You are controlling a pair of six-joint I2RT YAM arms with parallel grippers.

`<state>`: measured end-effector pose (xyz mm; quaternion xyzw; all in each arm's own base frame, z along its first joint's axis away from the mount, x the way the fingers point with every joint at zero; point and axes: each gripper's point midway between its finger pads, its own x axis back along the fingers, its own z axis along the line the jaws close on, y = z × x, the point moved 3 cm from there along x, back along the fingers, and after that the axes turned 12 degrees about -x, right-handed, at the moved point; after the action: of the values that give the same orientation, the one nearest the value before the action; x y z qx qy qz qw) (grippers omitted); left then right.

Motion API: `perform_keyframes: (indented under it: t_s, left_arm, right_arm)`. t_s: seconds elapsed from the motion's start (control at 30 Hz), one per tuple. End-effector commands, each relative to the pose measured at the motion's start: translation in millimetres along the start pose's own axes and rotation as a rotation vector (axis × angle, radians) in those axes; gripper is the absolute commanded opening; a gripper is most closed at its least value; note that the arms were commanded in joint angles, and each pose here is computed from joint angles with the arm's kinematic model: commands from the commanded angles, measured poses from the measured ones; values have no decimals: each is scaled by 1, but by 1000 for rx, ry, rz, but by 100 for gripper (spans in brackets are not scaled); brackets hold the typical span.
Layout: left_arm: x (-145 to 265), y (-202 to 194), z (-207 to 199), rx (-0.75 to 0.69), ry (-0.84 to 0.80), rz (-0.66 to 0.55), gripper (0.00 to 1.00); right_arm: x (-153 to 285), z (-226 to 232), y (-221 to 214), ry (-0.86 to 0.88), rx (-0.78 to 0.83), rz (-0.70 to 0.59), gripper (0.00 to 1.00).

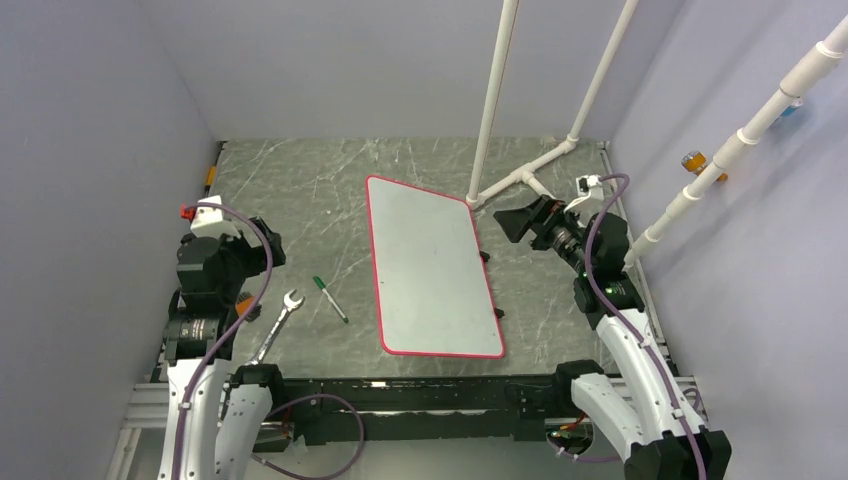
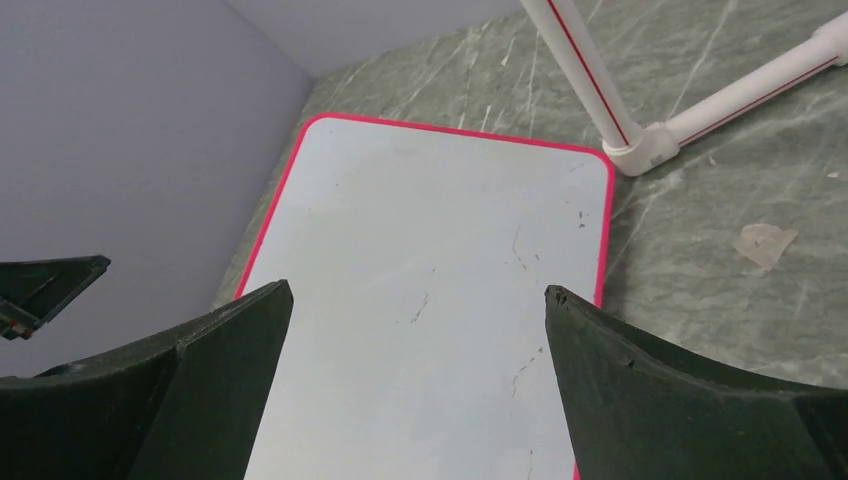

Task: Write a sentence on the whiteboard
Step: Pick up the whiteboard marker from the center of the board.

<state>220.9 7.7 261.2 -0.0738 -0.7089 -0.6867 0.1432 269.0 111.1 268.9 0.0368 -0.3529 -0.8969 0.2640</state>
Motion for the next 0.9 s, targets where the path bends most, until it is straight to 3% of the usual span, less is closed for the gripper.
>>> perform_keyframes:
  t_s: [0.0,0.33,0.63,0.87]
  left_arm:
    - [2,11,-7,5,-35,-21,99]
    - [-3,-30,-25,105,-34,164,92]
    - [-10,-63,-35,85,37,269,87]
    - [-21,-105,-47,133,74,388,72]
  right_arm:
    - [-1,20,11,34,22,-23,100]
    - [4,15,-3,-70,34,45,100]
    - [8,16,-13,-64,41,106,100]
    - [3,14,-24,-61,18,182,100]
